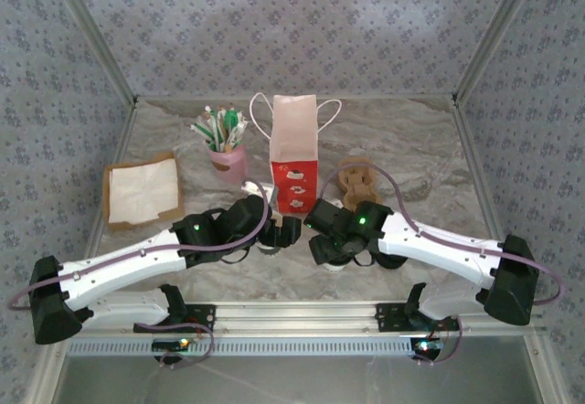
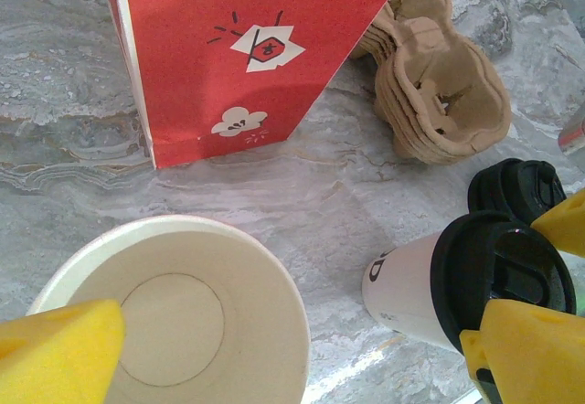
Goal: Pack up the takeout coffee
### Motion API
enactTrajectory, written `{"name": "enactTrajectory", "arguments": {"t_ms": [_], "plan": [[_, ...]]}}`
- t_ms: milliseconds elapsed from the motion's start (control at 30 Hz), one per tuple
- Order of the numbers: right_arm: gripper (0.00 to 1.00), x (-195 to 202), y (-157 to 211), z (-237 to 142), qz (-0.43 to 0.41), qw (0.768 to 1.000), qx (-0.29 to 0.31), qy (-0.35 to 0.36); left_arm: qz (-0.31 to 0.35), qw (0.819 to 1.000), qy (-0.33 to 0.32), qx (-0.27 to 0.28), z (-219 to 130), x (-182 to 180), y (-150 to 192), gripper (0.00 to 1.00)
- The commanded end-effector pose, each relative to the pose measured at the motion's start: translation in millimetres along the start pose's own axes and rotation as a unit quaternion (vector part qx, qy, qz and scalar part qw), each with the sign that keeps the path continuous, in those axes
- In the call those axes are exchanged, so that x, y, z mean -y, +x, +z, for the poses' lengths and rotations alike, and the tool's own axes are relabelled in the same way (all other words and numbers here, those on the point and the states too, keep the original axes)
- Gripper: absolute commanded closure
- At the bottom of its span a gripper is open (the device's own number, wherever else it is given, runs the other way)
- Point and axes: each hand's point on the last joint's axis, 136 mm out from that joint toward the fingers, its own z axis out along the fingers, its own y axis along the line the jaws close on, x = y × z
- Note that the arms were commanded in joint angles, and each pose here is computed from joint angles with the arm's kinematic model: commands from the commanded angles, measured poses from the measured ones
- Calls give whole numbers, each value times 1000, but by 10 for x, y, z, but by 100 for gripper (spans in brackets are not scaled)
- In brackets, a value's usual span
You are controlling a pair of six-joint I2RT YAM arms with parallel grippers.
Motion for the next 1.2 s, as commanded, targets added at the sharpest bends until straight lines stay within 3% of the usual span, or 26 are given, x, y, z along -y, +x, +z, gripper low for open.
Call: {"name": "enactTrajectory", "arguments": {"t_ms": [0, 333, 500, 667, 867, 967, 1167], "plan": [[11, 35, -31, -166, 2, 1000, 10, -7, -1, 1000, 12, 10, -62, 70, -101, 1], [10, 40, -54, -354, 7, 999, 31, -34, -1, 1000, 21, 7, -52, 129, -119, 4], [27, 95, -67, -468, 27, 996, 50, -67, 3, 999, 44, -9, -21, 288, -131, 19], [55, 42, -65, -446, 64, 987, 49, -138, 14, 997, 67, -29, 56, 519, -119, 39], [86, -2, 12, -357, 89, 977, 28, -190, 30, 994, 86, -63, 246, 832, -2, 56], [91, 32, 49, -347, 98, 975, 25, -197, 36, 992, 95, -80, 350, 968, 96, 63], [93, 88, 124, -311, 109, 973, 17, -200, 35, 989, 99, -103, 510, 1063, 249, 68]]}}
